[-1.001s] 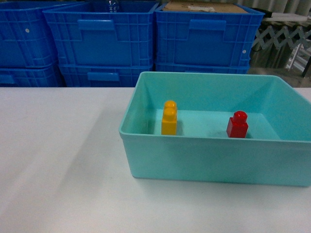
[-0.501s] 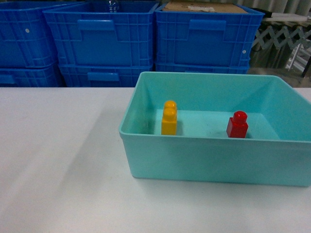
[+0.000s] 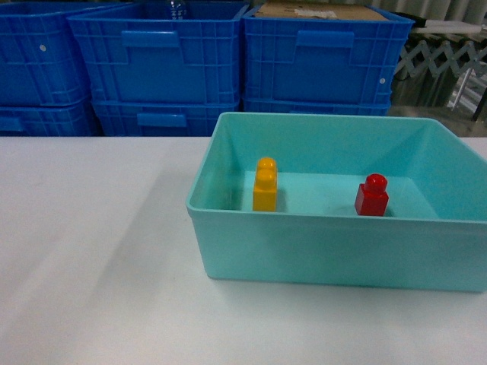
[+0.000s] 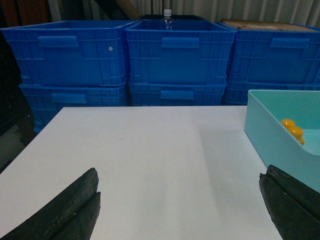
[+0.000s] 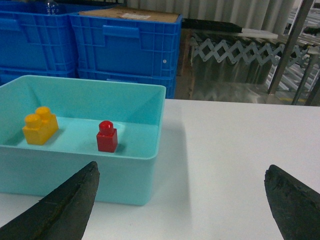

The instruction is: Pick red block from blue box to shelf

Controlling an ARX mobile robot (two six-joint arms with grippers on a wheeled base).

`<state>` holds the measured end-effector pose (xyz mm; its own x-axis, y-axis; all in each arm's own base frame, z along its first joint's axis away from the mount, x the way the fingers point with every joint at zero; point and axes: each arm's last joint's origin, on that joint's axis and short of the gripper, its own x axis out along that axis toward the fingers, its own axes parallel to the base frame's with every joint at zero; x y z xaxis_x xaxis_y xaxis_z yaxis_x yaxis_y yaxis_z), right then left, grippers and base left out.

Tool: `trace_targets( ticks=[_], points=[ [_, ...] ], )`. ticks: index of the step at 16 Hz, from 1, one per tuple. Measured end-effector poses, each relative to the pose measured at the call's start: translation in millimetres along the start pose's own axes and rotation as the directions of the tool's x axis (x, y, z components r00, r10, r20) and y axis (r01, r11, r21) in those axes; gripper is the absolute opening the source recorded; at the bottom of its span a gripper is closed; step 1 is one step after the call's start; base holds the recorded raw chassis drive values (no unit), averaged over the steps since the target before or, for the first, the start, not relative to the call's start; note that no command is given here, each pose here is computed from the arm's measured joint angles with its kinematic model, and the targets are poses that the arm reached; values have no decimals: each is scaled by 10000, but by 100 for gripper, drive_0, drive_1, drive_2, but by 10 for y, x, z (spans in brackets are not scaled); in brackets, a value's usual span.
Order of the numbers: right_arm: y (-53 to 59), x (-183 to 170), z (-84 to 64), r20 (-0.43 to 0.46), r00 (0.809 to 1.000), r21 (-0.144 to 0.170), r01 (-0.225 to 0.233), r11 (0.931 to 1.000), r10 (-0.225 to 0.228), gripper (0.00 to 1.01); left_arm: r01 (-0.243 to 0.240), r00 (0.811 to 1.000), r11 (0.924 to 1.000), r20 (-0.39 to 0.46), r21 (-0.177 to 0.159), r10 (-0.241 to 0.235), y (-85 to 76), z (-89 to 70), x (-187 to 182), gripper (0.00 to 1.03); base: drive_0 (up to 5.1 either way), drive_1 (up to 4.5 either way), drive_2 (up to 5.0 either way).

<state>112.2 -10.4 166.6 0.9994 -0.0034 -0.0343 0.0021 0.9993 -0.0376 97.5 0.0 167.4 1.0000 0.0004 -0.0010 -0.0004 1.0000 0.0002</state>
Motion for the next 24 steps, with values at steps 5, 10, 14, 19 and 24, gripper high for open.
trace_targets(
  ticks=[5,10,14,19,24],
  points=[
    [109,287,292,239,9983,-149,-525,9985,528,98,4,10000,10000,0,4,-4,0,0,0,98,0,0,0],
    [113,803,700,81,9981,-45,-602,9982,603,98,4,10000,10000,0,0,-4,0,0,0,98,0,0,0],
    [252,1498,1042,-993,9852,543,-1348,9894,1397,98,0,10000,10000,0,0,0,0,0,0,98,0,0,0],
    [300,2033,957,-2032,9691,1219,-1164,9857,1395,98,4,10000,10000,0,0,-4,0,0,0,98,0,0,0],
    [500,1932,715,-2197,9573,902,-1721,9809,1881,98,0,10000,10000,4,0,0,0,0,0,98,0,0,0]
  ],
)
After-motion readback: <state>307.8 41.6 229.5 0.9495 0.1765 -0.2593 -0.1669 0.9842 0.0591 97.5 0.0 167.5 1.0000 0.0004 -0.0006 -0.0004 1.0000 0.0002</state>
